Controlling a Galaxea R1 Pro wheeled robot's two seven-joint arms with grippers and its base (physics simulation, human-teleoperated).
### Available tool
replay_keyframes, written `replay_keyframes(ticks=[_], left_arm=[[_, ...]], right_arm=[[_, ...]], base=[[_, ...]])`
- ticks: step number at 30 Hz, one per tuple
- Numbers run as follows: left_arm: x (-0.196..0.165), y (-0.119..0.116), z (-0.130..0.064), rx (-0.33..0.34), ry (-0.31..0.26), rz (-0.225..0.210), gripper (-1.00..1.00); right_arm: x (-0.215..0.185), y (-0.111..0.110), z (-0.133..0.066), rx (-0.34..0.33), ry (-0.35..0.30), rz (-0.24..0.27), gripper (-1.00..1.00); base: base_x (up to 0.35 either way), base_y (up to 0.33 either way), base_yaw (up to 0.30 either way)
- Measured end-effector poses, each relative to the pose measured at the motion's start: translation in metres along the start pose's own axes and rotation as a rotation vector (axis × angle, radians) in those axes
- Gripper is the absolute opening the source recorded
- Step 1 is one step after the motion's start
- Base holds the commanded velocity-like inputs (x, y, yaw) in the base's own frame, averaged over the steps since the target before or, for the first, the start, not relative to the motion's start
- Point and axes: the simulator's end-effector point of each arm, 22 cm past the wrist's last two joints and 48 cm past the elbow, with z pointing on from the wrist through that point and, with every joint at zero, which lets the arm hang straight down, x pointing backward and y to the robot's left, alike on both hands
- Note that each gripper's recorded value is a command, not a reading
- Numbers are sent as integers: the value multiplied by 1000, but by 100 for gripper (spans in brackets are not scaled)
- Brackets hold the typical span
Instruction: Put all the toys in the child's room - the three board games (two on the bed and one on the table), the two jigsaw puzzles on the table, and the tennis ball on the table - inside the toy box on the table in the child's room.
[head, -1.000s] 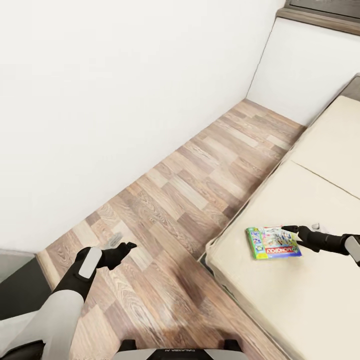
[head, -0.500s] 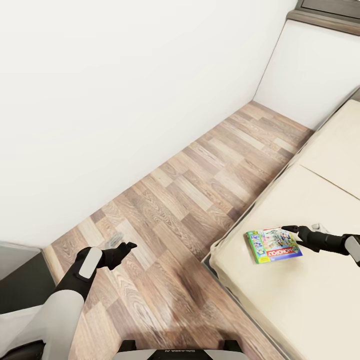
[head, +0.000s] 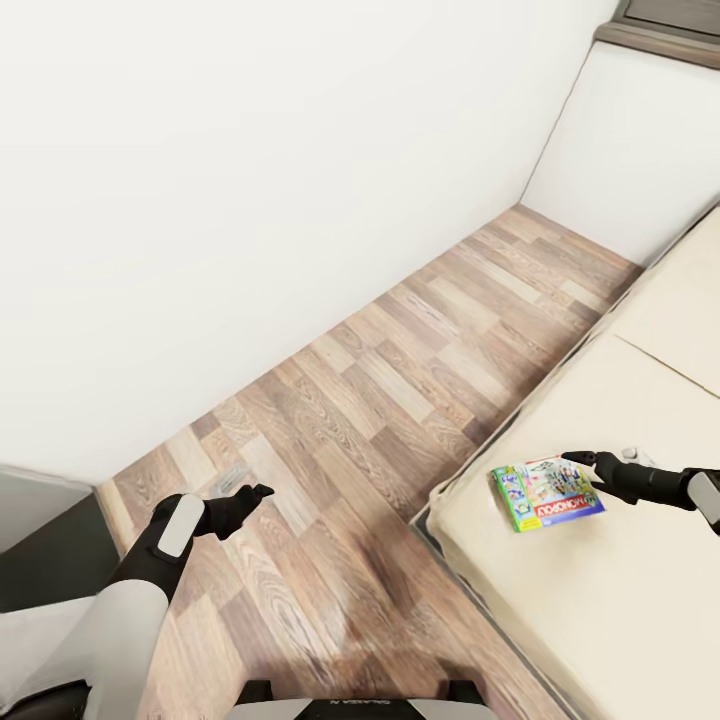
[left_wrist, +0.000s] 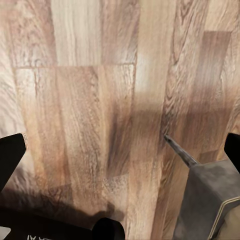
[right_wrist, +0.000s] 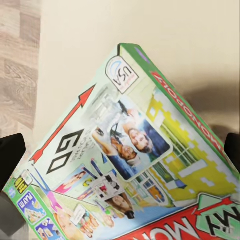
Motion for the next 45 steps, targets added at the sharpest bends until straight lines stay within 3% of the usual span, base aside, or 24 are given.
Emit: replay_keyframes(ticks=[17,45], left_arm=[[1,-1,0,1,1,0,100],[3,0,1,-1,3,0,100]], right_arm=[[1,1,1,-1,2,0,100],[-2,1,2,-2,-15,-15,100]], base=[[-123,0,189],[-6,0,15]])
